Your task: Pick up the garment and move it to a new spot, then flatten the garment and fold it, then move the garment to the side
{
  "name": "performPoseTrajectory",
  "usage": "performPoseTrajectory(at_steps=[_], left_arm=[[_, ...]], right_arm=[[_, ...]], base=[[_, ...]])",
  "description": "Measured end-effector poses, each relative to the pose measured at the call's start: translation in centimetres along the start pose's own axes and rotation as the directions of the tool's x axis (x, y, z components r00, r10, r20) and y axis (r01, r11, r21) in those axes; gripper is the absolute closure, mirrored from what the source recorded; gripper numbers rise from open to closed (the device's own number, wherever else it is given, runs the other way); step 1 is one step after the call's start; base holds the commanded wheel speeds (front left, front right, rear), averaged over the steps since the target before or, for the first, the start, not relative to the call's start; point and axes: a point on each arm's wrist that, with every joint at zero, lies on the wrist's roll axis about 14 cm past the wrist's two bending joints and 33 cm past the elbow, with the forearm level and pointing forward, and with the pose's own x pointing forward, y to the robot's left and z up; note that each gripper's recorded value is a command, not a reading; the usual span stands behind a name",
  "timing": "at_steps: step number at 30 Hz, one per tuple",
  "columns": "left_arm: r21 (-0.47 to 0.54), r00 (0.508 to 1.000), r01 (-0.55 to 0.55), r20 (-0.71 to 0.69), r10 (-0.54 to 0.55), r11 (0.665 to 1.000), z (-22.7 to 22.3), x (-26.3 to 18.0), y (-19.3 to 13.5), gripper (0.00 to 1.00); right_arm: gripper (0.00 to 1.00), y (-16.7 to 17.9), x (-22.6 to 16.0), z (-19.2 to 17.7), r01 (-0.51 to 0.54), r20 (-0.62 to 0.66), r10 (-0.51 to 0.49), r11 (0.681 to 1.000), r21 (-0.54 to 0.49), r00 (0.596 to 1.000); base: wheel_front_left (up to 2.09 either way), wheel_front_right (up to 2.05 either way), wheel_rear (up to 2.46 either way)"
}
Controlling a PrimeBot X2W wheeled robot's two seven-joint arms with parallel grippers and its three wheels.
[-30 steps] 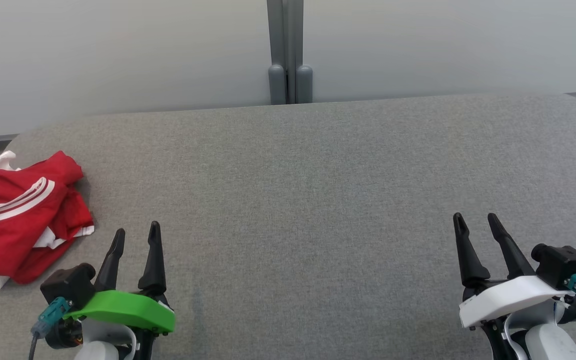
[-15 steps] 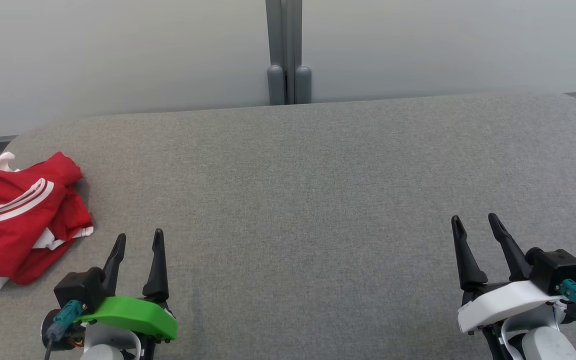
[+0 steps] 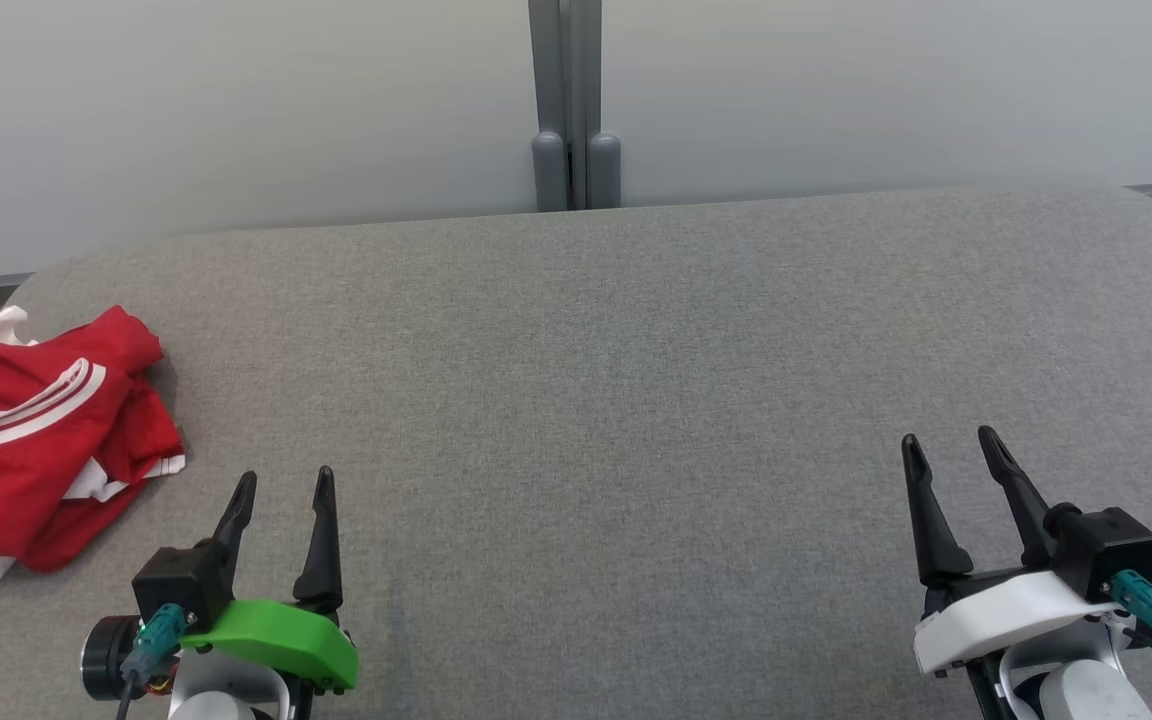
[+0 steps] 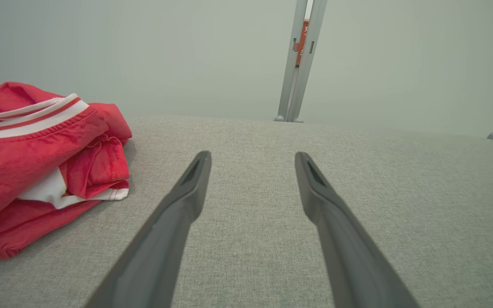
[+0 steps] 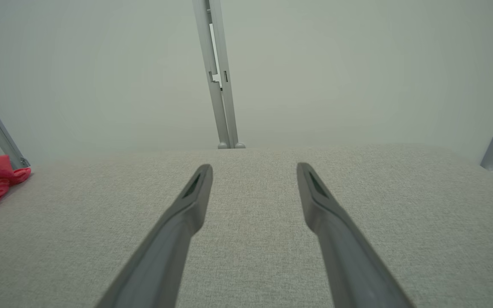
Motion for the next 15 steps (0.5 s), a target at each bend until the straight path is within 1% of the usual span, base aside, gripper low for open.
performPoseTrajectory(at_steps=[15], left_arm=[[0.058,1.000,0.002,0.023,-0.003,0.998,0.44,0.07,0.05,0.00]], right_arm=[[0.00,0.15,-0.01,0.37,-0.008,0.023,0.009,0.999,-0.050,1.000]], base=[[0.00,0.00,0.00]])
